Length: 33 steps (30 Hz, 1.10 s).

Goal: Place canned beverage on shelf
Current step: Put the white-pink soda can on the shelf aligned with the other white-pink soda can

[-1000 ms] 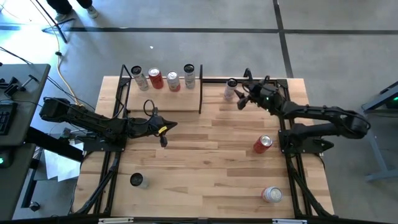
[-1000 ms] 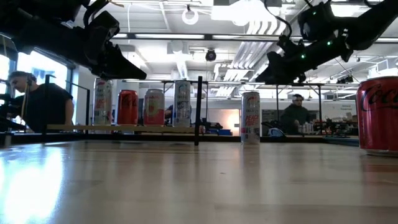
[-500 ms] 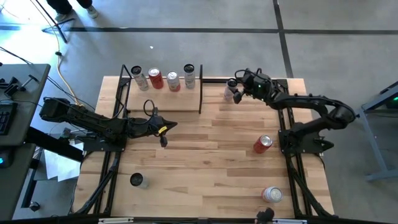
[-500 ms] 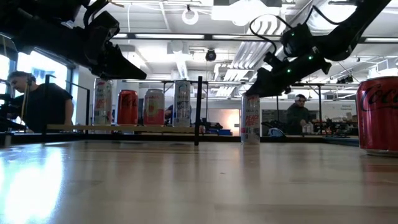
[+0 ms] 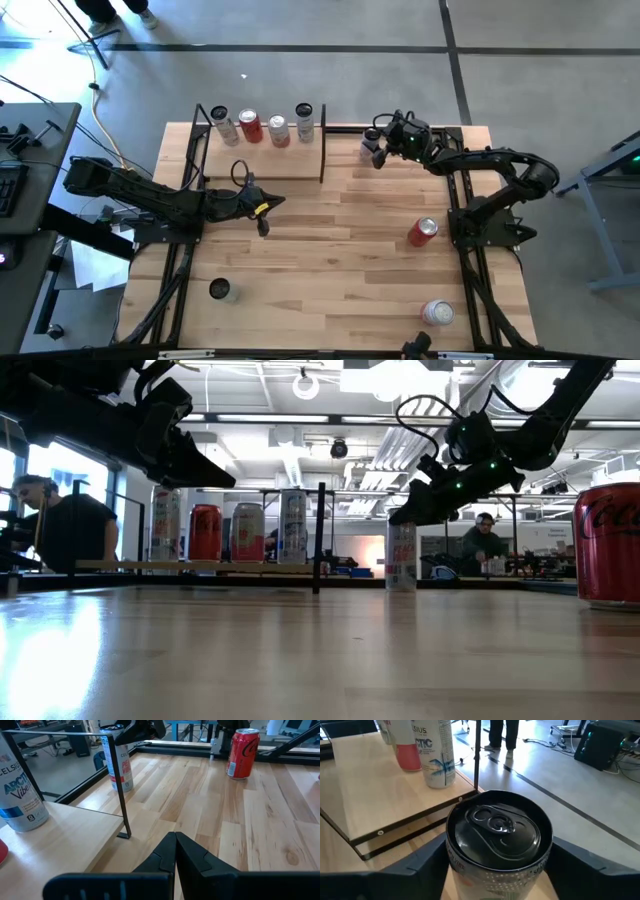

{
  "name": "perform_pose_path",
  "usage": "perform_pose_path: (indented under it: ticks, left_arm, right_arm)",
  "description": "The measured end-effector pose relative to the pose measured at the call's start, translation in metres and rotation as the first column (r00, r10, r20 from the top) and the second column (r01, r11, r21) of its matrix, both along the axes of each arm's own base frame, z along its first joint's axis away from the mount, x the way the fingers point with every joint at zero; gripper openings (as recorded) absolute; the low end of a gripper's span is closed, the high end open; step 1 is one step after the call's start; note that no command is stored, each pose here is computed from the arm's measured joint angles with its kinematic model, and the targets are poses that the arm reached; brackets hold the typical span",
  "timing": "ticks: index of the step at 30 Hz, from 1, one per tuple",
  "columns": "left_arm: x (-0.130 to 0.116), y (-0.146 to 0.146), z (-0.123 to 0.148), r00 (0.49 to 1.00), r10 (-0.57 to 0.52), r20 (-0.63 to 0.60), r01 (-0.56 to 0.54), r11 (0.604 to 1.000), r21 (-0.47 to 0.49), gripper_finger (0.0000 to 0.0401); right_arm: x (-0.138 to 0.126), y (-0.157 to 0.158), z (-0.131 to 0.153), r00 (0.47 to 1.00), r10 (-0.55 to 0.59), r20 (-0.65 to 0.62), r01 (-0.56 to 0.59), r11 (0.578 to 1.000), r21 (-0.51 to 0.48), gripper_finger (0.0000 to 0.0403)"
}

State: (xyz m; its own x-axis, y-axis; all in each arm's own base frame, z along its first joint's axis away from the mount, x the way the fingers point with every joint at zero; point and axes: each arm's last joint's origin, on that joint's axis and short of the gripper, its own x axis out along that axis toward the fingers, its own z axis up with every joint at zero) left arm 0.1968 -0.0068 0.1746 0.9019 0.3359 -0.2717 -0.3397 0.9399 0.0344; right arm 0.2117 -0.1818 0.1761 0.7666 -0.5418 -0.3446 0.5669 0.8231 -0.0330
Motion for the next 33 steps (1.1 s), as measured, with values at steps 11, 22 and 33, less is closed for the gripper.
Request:
perform_pose_path:
  ticks: [11, 22, 33]
  left_arm:
    - [0.0, 0.0, 0.0, 1.0, -0.007, 0.0, 0.007, 1.0, -0.006, 0.0]
    - [0.0, 0.0, -0.001, 1.0, -0.003, -0.005, 0.003, 1.0, 0.002, 0.0]
    - [0.0, 0.001, 0.001, 1.0, 0.021, 0.012, -0.021, 1.0, 0.007, 0.0]
  right_arm:
    - [0.01, 0.024, 0.017, 0.997, 0.039, 0.062, -0.039, 0.999, -0.006, 0.0233]
    - [0.037, 0.132, 0.035, 0.99, 0.081, 0.115, -0.092, 0.991, 0.101, 0.0234]
    - [0.095, 0.212, 0.062, 0.985, 0.026, 0.173, -0.036, 0.998, 0.057, 0.0234]
